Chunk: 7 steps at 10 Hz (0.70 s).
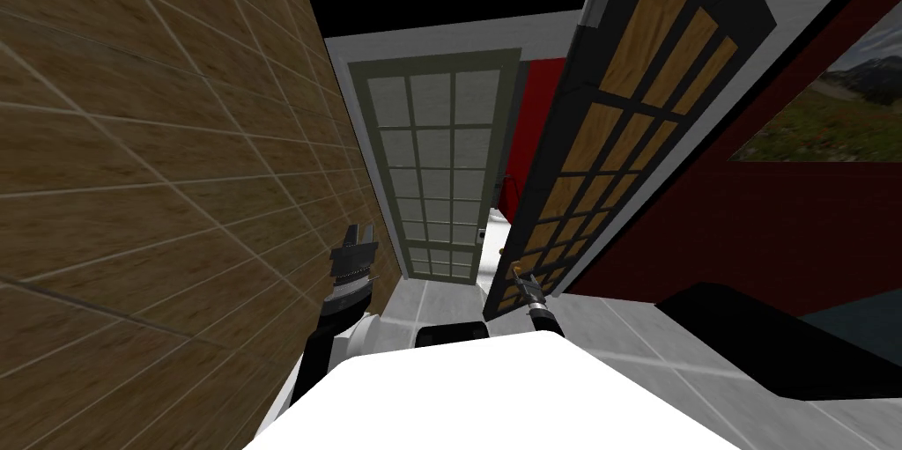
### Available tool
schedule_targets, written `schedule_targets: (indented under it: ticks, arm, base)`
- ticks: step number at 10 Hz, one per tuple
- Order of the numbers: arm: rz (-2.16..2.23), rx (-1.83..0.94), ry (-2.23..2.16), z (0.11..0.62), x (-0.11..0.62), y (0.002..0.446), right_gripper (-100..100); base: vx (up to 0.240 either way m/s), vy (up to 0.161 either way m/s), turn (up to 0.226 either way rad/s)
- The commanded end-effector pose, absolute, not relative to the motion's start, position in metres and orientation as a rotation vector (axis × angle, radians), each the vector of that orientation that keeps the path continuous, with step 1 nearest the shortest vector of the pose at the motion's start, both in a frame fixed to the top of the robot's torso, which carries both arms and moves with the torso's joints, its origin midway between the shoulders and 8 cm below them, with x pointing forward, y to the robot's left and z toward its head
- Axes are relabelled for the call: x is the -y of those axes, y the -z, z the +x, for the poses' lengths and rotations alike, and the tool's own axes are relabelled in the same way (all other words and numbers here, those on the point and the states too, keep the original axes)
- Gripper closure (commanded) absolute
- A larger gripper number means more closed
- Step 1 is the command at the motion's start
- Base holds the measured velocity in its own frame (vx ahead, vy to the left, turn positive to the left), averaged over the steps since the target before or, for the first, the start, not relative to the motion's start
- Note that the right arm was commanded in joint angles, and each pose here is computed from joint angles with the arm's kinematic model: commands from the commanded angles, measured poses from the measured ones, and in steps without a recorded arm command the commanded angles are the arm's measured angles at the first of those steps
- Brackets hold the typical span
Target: Pull the door open
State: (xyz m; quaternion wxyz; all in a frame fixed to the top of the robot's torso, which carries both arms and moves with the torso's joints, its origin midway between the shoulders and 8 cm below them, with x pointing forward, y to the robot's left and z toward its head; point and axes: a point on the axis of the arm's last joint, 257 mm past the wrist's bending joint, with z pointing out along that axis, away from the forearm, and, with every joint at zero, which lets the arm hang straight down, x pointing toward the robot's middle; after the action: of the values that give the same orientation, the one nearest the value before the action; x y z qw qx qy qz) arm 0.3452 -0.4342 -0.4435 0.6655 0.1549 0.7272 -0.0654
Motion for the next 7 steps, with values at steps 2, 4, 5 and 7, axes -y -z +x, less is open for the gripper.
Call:
schedule_targets:
  ticks: [2, 4, 5, 7]
  arm:
    - [0.401, -1.666, 0.164, 0.330, 0.454, 0.449, 100]
    - [0.415, -1.666, 0.156, 0.327, 0.455, 0.450, 100]
    - [0.444, -1.665, 0.142, 0.322, 0.459, 0.452, 100]
    - [0.444, -1.665, 0.142, 0.322, 0.459, 0.452, 100]
  base:
    - [-0.030, 0.004, -0.015]
    - [-0.076, 0.008, -0.026]
    - [-0.077, 0.019, -0.035]
    - [-0.053, -0.007, -0.023]
